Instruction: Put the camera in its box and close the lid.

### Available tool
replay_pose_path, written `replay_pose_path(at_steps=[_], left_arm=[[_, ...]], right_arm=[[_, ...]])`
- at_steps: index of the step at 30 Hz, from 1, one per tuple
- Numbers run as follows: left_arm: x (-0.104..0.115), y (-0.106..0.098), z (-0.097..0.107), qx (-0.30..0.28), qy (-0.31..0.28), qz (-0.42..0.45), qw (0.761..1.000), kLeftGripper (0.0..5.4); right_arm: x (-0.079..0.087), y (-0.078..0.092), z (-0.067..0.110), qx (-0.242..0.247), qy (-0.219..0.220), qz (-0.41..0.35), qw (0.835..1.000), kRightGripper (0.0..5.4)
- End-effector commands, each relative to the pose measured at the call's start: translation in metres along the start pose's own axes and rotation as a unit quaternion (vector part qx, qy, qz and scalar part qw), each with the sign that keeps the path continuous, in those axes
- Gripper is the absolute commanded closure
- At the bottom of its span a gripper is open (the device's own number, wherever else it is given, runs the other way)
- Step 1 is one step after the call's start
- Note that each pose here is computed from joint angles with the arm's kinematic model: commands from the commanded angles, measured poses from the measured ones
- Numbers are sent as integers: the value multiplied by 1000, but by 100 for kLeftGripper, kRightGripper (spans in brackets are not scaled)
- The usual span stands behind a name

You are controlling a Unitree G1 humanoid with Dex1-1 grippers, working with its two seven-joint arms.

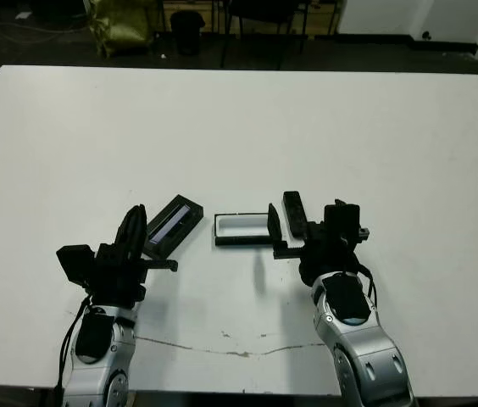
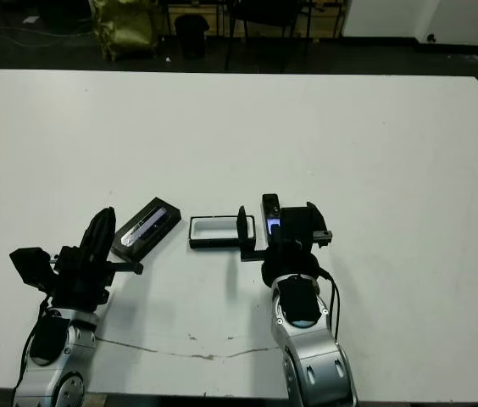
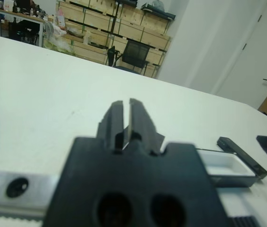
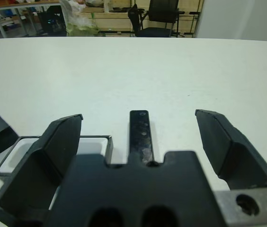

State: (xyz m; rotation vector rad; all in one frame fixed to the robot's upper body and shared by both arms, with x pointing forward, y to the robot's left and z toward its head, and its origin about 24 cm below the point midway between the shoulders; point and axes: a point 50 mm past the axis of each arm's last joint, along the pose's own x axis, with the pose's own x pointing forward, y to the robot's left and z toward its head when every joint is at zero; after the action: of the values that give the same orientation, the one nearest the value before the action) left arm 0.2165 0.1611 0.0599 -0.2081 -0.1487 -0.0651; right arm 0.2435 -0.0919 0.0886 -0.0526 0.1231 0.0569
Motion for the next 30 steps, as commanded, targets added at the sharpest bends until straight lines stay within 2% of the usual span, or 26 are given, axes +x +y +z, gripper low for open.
replay_pose_path(at_steps=[1, 7, 14, 19, 30], left_arm=[[-1, 4, -4, 9, 9, 3, 1000, 540], [-1, 5, -5, 6, 14, 6, 1000, 540], [-3, 4, -3, 1, 19, 5, 1000, 540], [-3, 4, -3, 3, 21, 8, 1000, 540], [-2, 7, -5, 3, 9, -2, 1000, 540]], right_arm=[[5, -2, -3, 13, 7, -11, 1000, 2], [11, -10, -3, 40, 16, -25, 999, 2], [15, -20, 3, 47, 7, -37, 998, 2], [17, -22, 4, 44, 12, -36, 998, 2], [19, -18, -9, 36, 45, -11, 998, 2]])
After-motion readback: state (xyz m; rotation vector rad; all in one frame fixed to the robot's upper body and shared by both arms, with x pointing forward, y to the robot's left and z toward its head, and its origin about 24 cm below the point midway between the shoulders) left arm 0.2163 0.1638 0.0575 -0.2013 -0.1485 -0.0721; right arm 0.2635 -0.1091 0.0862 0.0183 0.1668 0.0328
